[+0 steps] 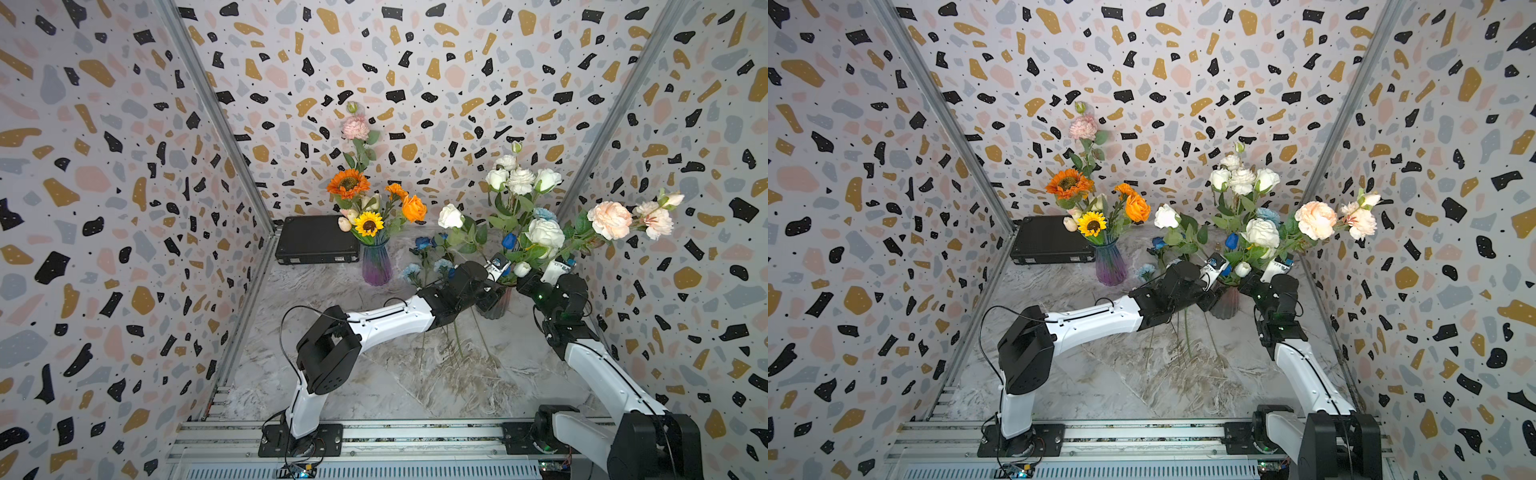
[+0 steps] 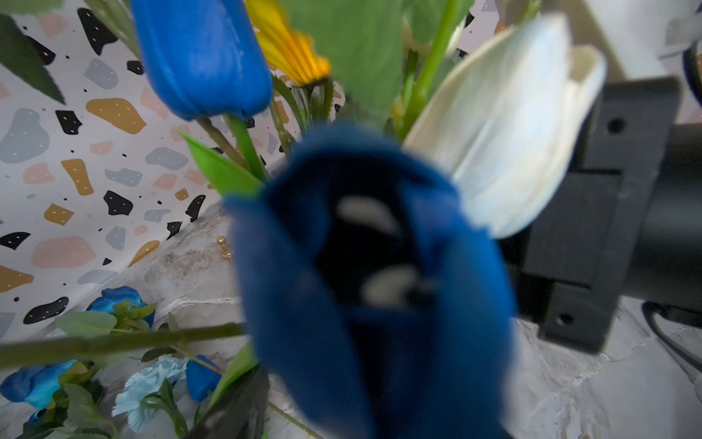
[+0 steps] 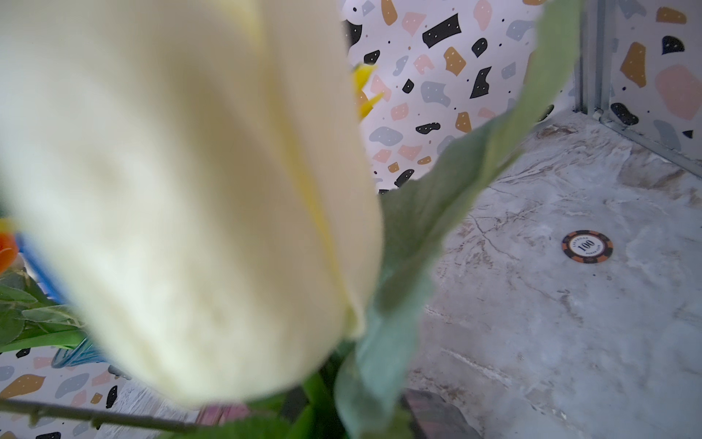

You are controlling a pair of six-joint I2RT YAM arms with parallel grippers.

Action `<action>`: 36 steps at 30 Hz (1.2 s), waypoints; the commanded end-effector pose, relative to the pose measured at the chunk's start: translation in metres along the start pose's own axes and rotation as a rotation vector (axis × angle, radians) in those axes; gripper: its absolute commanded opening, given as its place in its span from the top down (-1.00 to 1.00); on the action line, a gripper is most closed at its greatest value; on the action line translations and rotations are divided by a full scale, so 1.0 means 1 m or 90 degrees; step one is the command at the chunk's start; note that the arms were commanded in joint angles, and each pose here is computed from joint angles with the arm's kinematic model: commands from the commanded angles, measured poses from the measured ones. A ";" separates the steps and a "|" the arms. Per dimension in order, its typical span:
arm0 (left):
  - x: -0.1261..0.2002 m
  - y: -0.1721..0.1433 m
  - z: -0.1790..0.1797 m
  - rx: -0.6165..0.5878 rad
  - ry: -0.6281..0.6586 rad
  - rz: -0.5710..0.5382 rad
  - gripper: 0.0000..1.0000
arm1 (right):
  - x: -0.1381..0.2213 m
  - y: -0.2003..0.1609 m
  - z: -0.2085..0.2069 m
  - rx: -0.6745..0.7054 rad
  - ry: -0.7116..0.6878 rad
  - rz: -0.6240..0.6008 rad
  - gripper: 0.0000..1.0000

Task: Pick out blue flowers from the vase
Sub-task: Move the vase to the center of the board, then pick up the flower from the vase.

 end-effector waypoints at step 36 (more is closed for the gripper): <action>0.056 0.103 0.007 -0.032 0.009 -0.233 0.46 | 0.002 -0.019 -0.001 0.000 0.019 0.030 0.57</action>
Point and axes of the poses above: each gripper's point midway between its finger pads, its own x axis back along the fingers, its own z axis along the line the jaws close on, y = z × x, the point moved 5 cm from there along x, back along the fingers, and after that the axes turned 2 degrees about x, right-handed, at the moved point
